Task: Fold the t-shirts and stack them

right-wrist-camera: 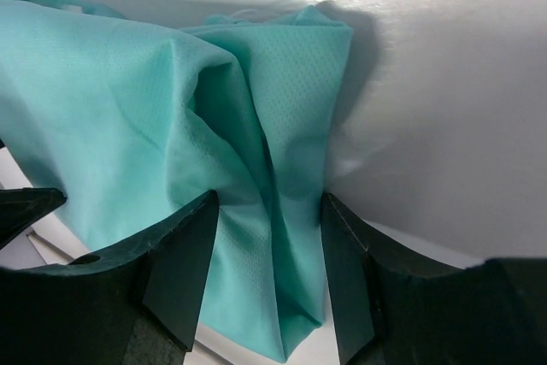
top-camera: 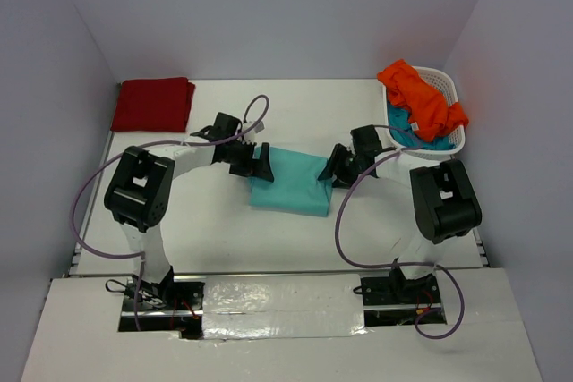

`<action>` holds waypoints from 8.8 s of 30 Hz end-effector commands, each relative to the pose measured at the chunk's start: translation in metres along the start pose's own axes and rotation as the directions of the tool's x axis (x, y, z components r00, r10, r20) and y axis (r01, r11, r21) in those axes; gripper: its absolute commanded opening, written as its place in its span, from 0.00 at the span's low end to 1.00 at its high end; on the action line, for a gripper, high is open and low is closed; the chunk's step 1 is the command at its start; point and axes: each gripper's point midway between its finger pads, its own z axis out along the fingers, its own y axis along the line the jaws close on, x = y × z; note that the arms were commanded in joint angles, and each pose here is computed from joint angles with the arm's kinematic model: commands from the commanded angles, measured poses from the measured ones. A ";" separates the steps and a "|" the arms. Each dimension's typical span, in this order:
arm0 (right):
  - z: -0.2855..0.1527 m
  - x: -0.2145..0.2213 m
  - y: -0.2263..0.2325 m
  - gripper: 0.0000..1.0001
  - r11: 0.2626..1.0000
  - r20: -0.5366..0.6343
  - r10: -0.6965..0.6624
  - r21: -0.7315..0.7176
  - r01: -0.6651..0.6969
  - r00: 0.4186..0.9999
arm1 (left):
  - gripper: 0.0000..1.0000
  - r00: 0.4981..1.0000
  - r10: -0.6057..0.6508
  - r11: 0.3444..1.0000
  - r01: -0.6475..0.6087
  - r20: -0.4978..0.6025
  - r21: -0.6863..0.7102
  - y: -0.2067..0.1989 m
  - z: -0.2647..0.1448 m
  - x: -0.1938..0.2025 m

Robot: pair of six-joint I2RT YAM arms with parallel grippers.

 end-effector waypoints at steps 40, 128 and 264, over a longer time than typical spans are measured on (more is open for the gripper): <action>-0.082 -0.071 0.038 0.63 0.975 0.219 -0.216 0.006 0.220 0.951 | 0.00 0.956 0.271 0.941 -0.238 0.110 -0.242 0.087 -0.072 -0.140; -0.141 -0.352 -0.143 0.84 0.763 0.394 -0.258 0.644 -0.064 0.882 | 0.95 0.880 0.474 0.781 -0.432 -0.021 -0.451 0.097 -0.174 -0.150; -0.069 0.052 0.122 0.00 0.861 0.096 -0.487 -0.114 0.495 0.868 | 0.00 0.884 0.461 0.796 -0.453 -0.083 -0.401 0.126 -0.107 -0.049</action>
